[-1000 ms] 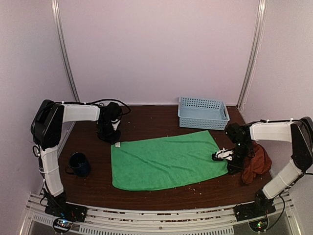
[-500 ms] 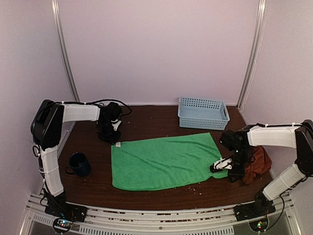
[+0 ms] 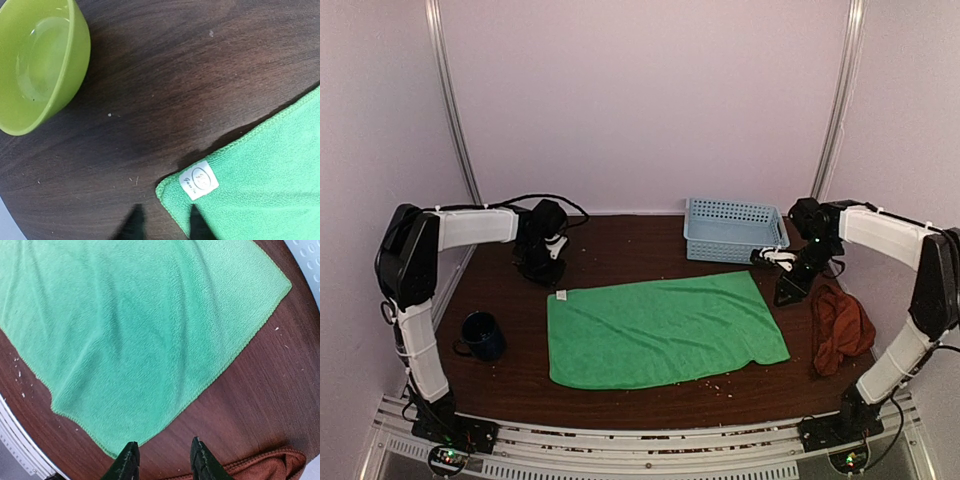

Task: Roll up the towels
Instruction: Smooth out the towel at the center of the board.

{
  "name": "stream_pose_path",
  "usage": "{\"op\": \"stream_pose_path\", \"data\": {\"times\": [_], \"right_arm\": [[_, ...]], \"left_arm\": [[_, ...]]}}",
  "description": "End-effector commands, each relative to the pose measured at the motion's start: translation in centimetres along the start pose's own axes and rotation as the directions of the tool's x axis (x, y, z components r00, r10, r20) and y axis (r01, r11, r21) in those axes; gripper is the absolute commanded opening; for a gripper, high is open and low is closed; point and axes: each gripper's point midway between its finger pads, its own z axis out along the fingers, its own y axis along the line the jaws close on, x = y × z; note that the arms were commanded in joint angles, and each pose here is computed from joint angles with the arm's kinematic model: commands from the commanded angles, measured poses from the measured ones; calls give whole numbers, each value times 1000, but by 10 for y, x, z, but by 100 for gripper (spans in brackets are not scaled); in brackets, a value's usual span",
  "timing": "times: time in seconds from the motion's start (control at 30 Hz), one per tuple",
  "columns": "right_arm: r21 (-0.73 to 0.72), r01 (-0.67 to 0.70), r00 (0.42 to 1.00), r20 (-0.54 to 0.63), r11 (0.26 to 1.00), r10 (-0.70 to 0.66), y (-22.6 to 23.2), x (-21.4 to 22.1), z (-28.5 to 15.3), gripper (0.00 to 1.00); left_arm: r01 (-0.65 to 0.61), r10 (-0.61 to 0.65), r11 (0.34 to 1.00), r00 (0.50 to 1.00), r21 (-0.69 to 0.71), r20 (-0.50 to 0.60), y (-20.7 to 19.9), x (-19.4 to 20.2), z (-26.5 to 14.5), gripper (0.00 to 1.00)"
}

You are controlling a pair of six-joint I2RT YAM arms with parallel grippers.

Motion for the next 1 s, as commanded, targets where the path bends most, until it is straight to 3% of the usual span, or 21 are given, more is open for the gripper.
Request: {"op": "stream_pose_path", "data": {"times": [0.0,0.13,0.4,0.63,0.9,0.97], "right_arm": [[57,-97,994,62,994,93,-29,-23,26,38],[72,-141,989,52,987,137,-44,-31,48,38],[69,-102,994,44,992,99,-35,-31,54,39],[69,-95,995,31,993,93,-32,-24,59,39],[94,-143,989,36,985,140,-45,-31,64,39],[105,-176,983,64,979,170,-57,-41,58,38]], "left_arm": [[62,-63,997,998,52,13,-3,0,-11,56],[67,-64,994,997,91,-37,-12,8,7,59],[133,-129,991,983,23,-132,6,26,38,58],[162,-154,986,978,46,-143,7,29,49,55],[155,-136,984,974,92,-179,-3,44,67,22],[149,-132,984,977,96,-166,-3,43,66,9]]}}
